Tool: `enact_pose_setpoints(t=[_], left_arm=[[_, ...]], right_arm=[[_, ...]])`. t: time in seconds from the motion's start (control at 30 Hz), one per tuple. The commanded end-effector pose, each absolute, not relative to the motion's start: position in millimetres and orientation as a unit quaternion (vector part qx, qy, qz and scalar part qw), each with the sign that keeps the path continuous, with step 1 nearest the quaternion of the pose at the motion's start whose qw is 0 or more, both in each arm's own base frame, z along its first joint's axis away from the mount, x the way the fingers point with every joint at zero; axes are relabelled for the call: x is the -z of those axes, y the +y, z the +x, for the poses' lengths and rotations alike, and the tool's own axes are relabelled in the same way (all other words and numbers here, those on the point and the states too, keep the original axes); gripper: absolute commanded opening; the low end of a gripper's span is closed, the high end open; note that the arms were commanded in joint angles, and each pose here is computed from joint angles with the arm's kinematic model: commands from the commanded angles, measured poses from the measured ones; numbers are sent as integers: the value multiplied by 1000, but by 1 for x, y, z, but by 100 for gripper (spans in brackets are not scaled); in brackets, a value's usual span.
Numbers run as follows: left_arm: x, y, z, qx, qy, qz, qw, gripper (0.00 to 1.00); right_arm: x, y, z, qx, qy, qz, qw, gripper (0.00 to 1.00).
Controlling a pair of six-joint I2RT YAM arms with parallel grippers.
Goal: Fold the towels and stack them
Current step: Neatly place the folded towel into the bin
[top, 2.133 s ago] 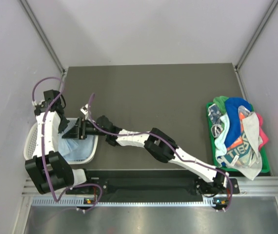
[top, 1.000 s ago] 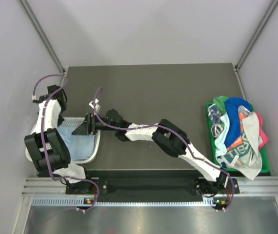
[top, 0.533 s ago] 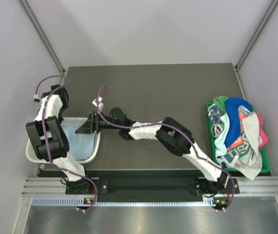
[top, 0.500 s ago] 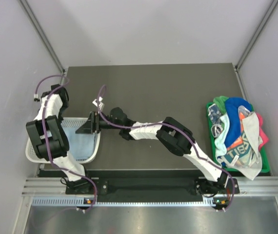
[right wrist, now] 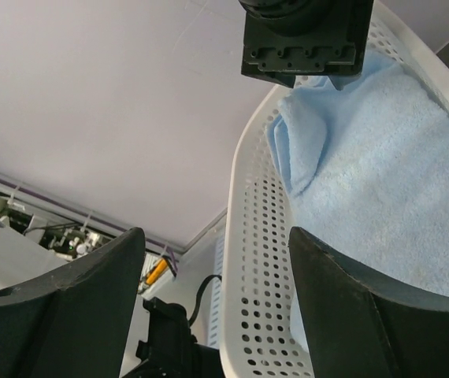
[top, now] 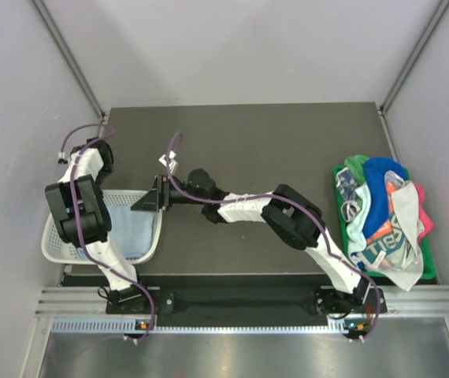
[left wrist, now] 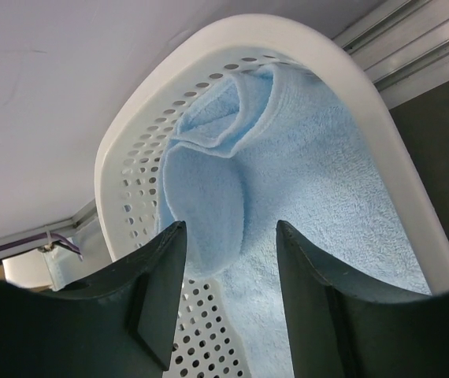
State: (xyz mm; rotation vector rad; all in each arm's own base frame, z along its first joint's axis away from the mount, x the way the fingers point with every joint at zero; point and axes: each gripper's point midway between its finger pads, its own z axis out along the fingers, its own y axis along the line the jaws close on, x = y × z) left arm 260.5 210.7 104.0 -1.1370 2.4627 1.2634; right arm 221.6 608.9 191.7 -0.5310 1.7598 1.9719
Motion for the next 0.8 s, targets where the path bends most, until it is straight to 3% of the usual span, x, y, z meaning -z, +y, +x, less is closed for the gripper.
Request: enact_pose_setpoints(t=[0.0,0.53,0.77], left_arm=[[-119,218,260,-442,804,-390,80,54],[-137,224,231,-517,755,-400,50,53],[-127,222,207,-563,726,-395,9,58]], right_arm=[[-251,596,220,-736,584,-216,267,73],[-251,590,220,-725,596,-217,269,73],[-253,584,220,-725,595,-215,271,72]])
